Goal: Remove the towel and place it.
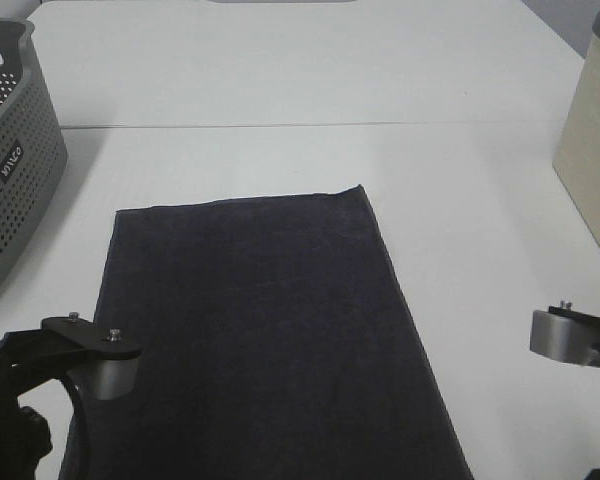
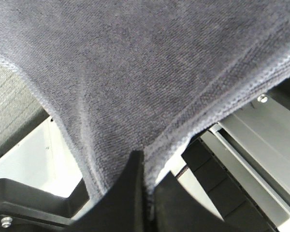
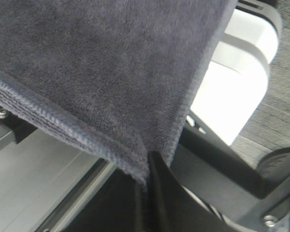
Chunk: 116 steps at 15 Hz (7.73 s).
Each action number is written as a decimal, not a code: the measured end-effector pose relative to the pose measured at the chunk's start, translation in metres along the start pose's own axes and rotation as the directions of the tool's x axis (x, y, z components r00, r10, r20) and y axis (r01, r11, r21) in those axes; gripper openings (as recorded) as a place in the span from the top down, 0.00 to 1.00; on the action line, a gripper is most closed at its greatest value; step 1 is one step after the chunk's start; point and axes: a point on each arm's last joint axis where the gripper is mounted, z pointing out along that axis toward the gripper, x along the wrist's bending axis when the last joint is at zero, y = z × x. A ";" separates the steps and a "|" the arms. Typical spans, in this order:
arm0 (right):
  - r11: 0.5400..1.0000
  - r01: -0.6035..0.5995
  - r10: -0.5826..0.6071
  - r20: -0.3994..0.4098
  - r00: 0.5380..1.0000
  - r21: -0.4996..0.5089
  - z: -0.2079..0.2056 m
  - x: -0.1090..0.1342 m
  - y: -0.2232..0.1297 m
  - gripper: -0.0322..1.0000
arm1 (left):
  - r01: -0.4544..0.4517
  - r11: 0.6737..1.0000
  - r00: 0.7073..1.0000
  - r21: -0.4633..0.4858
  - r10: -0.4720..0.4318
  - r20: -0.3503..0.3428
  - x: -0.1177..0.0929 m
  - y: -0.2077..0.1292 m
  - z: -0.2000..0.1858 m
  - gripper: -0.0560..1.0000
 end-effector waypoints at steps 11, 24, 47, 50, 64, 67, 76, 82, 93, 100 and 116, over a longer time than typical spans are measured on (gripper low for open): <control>0.997 0.047 -0.048 0.012 0.999 0.061 0.022 -0.013 0.075 0.96 | 0.021 0.999 1.000 0.025 -0.021 0.009 0.009 0.071 0.017 0.95; 0.998 0.034 -0.029 -0.077 0.997 0.059 0.022 -0.004 0.075 0.39 | 0.096 0.994 0.979 0.042 -0.102 0.175 -0.004 0.078 0.022 0.39; 0.861 -0.037 0.102 0.100 0.990 -0.507 -0.162 -0.027 0.196 0.19 | 0.229 0.716 0.952 -0.660 -0.307 -0.004 0.164 0.135 -0.157 0.22; 0.849 0.042 0.053 0.165 0.985 -0.527 -0.164 -0.031 0.206 0.18 | 0.274 0.737 0.943 -0.617 -0.331 0.023 0.183 0.151 -0.133 0.21; 0.921 0.132 -0.131 0.027 0.991 -0.366 -0.109 -0.071 0.347 0.18 | 0.438 0.784 0.888 -0.439 -0.455 0.074 0.267 0.209 -0.093 0.21; 0.934 0.113 -0.121 -0.002 0.993 -0.338 -0.093 -0.079 0.354 0.18 | 0.462 0.758 0.874 -0.461 -0.477 0.091 0.285 0.200 -0.098 0.21; 0.927 0.090 -0.095 0.005 0.995 -0.365 -0.075 -0.091 0.369 0.19 | 0.454 0.713 0.875 -0.534 -0.469 0.118 0.302 0.215 -0.081 0.21; 0.921 0.082 -0.091 -0.005 0.996 -0.381 -0.070 -0.091 0.373 0.19 | 0.468 0.704 0.872 -0.534 -0.468 0.146 0.300 0.216 -0.081 0.21; 0.899 0.200 -0.149 0.158 0.976 -0.391 -0.045 -0.051 0.388 0.47 | 0.439 0.751 0.892 -0.493 -0.427 0.145 0.254 0.247 -0.062 0.37; 0.897 0.191 -0.129 0.176 0.976 -0.399 -0.044 -0.054 0.390 0.96 | 0.404 0.768 0.908 -0.497 -0.401 0.117 0.257 0.249 -0.057 0.94; 0.588 0.375 -0.082 0.409 0.909 -0.717 -0.125 -0.037 0.422 0.96 | 0.055 0.411 0.941 -0.910 -0.327 -0.091 0.270 0.290 -0.142 0.94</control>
